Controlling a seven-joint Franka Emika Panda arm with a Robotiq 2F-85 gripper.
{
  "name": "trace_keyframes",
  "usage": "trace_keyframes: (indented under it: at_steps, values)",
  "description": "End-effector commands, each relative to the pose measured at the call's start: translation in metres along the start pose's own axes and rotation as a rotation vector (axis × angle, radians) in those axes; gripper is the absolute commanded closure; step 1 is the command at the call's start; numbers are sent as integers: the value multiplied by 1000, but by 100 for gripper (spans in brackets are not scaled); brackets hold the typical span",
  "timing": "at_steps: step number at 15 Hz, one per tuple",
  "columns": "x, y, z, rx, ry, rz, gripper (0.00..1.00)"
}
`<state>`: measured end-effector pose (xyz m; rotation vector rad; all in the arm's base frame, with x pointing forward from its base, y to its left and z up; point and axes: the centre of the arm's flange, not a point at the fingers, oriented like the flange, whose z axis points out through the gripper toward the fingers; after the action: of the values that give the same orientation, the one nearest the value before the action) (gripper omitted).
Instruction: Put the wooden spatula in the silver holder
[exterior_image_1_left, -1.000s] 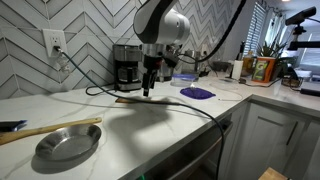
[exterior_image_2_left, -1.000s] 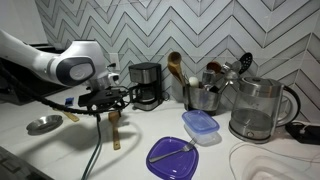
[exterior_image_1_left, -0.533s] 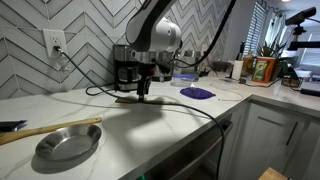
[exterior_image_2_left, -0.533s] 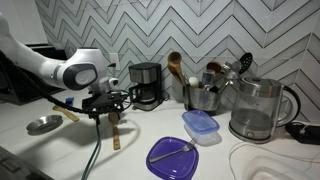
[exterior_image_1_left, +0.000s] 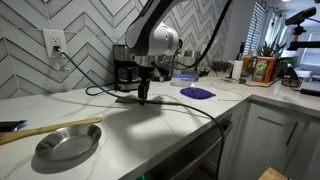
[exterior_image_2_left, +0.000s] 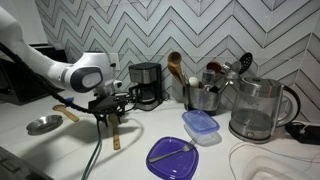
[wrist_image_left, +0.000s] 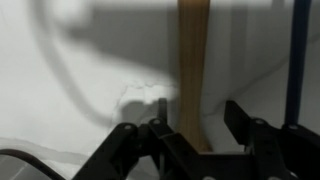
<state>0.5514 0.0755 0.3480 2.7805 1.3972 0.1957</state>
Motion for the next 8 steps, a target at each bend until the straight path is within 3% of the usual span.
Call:
trace_keyframes:
  at_steps: [1,5,6,8]
  values:
    - [0,8,8,19,-5,-31,68]
    - [2,11,7,21,-2,-55,73]
    - [3,12,6,21,-5,-61,90]
    - [2,12,-2,20,1,-52,96]
